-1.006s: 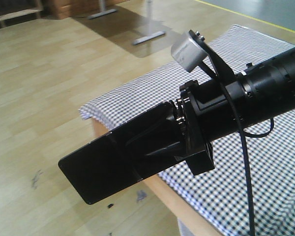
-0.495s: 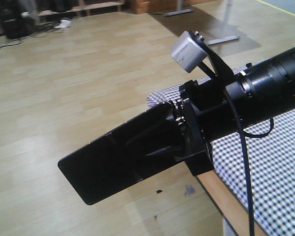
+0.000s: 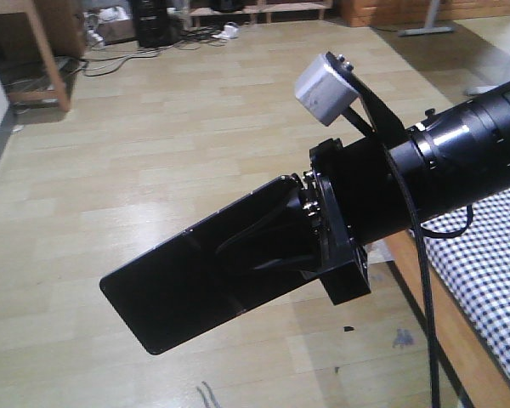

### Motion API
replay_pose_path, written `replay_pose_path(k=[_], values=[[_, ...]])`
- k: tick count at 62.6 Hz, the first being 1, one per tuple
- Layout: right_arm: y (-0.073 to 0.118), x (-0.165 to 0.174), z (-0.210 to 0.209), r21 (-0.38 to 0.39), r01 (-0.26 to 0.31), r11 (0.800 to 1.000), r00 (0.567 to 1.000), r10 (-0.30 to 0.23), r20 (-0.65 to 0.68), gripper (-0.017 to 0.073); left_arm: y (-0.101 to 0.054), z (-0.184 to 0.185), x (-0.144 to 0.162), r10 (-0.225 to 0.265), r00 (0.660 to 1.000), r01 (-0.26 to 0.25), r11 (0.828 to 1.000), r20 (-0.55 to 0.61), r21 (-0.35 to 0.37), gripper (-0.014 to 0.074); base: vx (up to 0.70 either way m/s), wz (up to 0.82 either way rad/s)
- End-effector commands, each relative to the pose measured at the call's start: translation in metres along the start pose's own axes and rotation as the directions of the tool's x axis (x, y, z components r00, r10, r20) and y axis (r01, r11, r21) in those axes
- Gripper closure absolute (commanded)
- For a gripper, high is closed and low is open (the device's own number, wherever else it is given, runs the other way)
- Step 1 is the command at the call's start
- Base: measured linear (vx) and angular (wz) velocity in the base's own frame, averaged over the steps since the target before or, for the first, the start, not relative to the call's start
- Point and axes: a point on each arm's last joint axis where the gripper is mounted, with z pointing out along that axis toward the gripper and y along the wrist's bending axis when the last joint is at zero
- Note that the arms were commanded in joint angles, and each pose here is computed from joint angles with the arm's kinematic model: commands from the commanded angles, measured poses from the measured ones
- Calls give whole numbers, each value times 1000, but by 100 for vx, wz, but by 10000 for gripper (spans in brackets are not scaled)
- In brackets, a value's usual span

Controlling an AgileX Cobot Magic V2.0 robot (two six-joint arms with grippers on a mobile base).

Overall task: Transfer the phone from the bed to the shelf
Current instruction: 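Hold the phone in the right gripper while the base turns away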

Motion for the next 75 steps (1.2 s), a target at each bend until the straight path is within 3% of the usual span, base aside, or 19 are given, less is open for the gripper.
replay_pose_path(k=[1, 26, 75], values=[[20, -11, -11, -71, 32, 997, 997, -28, 66, 561, 2, -3, -14, -14, 994, 15, 1000, 107, -9, 592, -10, 40], [20, -11, -11, -71, 32, 997, 997, -28, 66, 561, 2, -3, -14, -14, 994, 15, 1000, 107, -9, 592, -7, 27], [20, -11, -11, -71, 32, 997, 997, -28, 66, 561, 2, -3, -14, -14, 994, 15, 1000, 107, -9, 592, 4, 2]])
